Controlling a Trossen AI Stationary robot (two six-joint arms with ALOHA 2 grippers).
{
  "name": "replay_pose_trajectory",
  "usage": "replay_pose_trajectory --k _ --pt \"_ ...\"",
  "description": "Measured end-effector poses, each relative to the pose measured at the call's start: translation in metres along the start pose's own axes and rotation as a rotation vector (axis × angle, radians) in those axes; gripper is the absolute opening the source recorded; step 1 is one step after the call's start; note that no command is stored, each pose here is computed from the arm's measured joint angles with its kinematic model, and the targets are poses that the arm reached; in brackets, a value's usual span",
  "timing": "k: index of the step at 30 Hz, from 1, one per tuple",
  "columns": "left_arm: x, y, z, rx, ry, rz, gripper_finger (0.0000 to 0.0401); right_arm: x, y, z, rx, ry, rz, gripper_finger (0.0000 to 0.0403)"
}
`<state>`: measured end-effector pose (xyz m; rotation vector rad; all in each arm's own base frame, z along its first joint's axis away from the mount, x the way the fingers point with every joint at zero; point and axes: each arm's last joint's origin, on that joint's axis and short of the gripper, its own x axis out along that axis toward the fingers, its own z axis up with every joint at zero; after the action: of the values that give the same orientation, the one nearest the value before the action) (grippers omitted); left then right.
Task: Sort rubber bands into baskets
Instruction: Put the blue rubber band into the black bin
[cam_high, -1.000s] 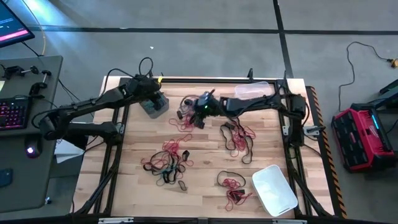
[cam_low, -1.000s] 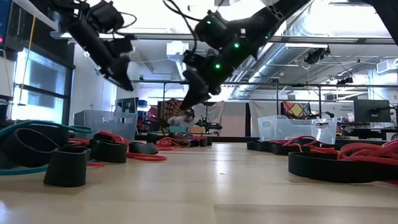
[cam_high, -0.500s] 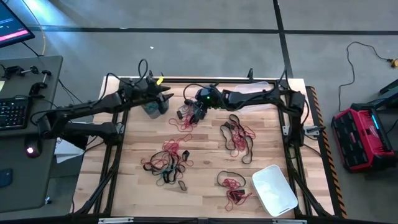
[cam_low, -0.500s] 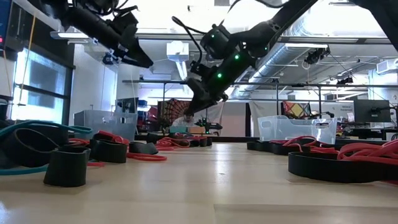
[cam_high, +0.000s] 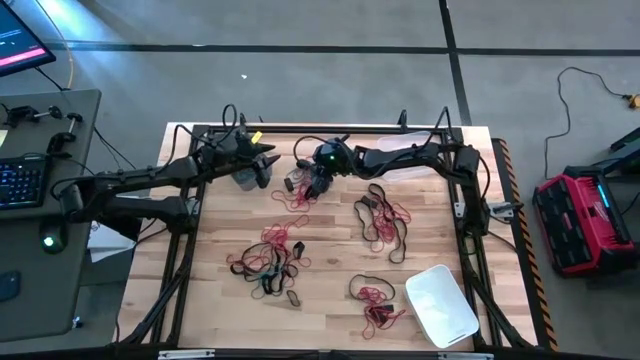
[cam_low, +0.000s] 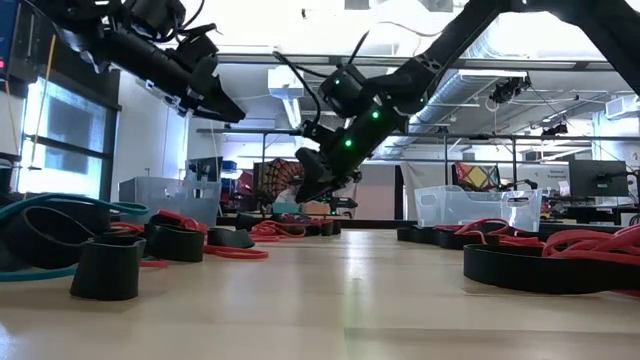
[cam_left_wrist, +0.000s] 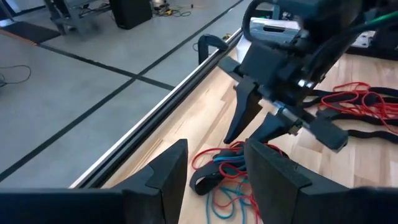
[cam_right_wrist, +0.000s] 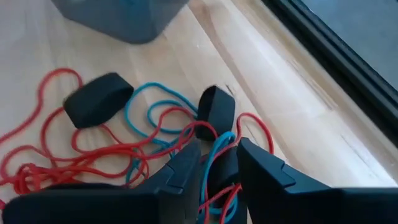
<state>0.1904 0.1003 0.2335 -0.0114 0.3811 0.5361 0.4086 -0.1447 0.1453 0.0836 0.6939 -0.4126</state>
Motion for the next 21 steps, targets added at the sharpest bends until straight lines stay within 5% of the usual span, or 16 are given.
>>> replay_pose_trajectory --k 21 --pt "0.0 0.0 0.0 -0.008 0.0 0.0 0.0152 0.013 -0.003 -0.007 -0.001 -0.014 -0.029 0.0059"
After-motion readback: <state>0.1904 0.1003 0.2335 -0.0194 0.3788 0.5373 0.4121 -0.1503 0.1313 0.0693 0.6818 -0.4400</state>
